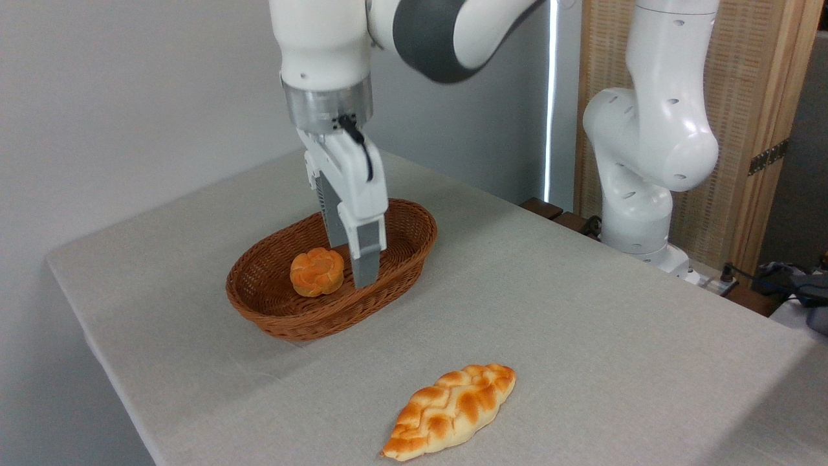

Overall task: Put bread into the basket
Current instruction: 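Lower the bun into the basket and open the gripper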

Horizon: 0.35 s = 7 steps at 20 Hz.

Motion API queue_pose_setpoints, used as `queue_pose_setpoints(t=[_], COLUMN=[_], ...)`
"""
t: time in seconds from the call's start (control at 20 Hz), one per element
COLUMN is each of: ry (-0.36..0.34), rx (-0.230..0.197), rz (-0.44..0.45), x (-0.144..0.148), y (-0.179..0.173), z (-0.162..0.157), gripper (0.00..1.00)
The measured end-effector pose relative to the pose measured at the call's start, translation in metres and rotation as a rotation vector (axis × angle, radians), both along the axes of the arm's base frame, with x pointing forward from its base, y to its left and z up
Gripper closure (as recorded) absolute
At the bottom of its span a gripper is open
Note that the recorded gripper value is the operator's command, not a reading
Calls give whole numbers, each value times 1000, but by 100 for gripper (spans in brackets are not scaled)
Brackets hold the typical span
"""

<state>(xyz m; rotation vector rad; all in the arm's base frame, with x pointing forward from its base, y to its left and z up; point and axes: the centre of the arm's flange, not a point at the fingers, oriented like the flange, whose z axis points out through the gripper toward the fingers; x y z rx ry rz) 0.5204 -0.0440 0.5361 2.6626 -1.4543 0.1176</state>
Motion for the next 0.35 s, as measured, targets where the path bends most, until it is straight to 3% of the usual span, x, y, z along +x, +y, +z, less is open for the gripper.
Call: queue_pose_setpoints(t=[0.15,0.35], ry=[18,34], rx=[73,83], rz=[138,186], x=[-1,-2], y=[22,34], z=[21,25], gripper=[0,0])
